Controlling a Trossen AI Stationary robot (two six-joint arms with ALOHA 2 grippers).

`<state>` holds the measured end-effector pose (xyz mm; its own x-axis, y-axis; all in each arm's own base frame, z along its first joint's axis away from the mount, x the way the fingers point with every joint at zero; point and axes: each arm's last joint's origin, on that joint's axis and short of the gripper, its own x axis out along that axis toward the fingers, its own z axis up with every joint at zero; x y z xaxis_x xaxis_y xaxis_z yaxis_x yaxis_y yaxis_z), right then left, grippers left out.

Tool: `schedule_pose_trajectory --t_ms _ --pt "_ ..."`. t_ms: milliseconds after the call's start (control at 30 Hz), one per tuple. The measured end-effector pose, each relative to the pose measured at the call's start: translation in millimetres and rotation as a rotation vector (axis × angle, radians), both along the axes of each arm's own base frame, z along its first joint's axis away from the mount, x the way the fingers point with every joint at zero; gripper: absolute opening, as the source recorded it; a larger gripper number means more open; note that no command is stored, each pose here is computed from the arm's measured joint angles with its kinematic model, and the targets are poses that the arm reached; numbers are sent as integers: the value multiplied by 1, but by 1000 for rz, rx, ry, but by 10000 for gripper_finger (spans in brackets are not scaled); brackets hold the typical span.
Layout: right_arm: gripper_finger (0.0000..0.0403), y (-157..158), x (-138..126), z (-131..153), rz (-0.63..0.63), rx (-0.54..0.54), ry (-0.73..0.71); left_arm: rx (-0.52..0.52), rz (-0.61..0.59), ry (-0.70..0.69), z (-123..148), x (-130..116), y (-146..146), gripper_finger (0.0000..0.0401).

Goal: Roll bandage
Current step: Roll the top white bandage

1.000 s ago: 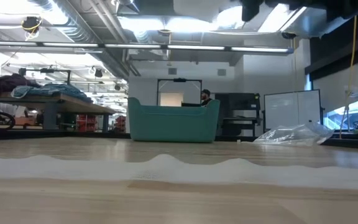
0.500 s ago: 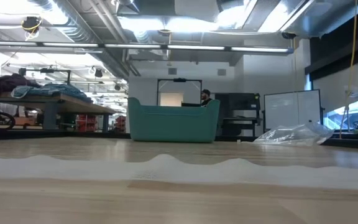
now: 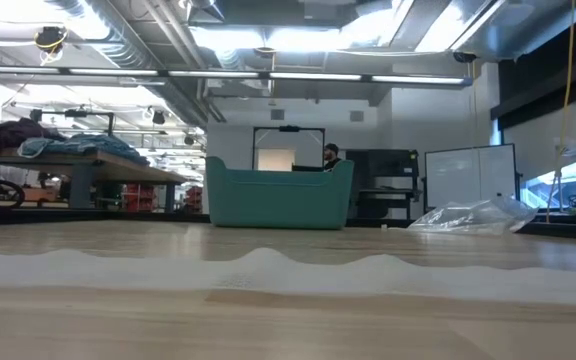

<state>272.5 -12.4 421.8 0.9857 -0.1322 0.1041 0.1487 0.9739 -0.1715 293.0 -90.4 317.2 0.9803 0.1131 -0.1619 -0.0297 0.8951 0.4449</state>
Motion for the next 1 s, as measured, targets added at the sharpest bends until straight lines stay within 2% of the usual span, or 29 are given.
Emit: schedule_pose_trajectory --t_ms 167,300,500,567,667,733,833,1000 --pt "39 -25 3 -13 -82 108 85 -24 -108 2 2 -5 -11 54" --pt "70 -35 11 -31 -80 125 156 -105 -208 28 14 -9 -15 54" --pt "153 -38 34 -66 -94 130 340 -300 -447 126 29 -19 -22 54" --pt "183 -40 38 -76 -123 112 402 -327 -521 133 32 -24 -26 54" --pt "221 -42 42 -89 -175 73 499 -311 -590 104 40 -34 -32 54" --pt "240 -42 41 -93 -177 61 540 -308 -608 70 45 -38 -33 54" --pt "256 -40 37 -82 -135 66 506 -319 -600 19 54 -43 -32 54" --pt "261 -30 16 -40 -58 70 468 -381 -391 -48 62 -46 -21 54"
